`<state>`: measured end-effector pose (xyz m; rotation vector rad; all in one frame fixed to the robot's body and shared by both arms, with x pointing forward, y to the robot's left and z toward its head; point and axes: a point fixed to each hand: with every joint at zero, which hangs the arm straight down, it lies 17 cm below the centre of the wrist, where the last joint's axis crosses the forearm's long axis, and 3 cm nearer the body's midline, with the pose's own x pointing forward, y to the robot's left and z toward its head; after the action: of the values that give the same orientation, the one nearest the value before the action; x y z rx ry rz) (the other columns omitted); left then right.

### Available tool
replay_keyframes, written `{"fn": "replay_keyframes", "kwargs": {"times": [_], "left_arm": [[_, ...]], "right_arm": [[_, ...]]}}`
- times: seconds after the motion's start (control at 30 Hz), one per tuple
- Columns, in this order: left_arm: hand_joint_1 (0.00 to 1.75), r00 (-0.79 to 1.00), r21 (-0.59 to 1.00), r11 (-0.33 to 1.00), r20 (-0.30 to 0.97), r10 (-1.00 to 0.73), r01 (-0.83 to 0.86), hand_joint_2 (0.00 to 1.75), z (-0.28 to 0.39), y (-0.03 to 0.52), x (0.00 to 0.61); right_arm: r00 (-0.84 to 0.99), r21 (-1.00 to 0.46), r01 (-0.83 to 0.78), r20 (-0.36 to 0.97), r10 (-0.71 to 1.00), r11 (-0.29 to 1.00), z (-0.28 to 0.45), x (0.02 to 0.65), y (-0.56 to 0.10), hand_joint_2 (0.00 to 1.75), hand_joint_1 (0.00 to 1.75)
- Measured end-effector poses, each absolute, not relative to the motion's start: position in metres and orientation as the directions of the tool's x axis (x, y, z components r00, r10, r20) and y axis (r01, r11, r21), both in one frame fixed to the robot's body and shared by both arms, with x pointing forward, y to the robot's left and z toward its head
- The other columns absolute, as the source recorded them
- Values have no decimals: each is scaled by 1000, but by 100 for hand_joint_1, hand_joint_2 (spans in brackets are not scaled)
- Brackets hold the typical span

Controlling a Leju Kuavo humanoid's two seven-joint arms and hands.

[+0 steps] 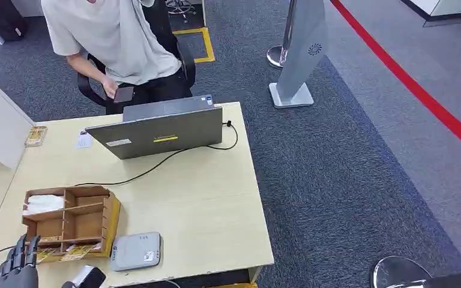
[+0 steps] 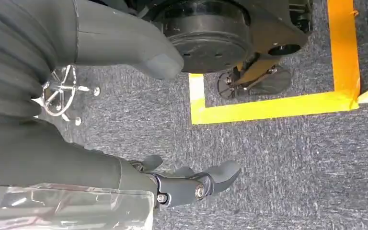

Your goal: Pass the card to the sensor for recognition and then transmit it.

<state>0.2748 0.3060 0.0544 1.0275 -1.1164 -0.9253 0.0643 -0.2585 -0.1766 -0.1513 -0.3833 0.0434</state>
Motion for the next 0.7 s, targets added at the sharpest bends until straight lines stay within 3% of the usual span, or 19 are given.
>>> {"fn": "replay_keyframes", "kwargs": {"times": [0.7], "left_arm": [[0,179,950,307,293,-939,55,175,39,288,302]], "right_arm": [[926,-132,10,376,40,991,-182,71,-254,175,0]]}}
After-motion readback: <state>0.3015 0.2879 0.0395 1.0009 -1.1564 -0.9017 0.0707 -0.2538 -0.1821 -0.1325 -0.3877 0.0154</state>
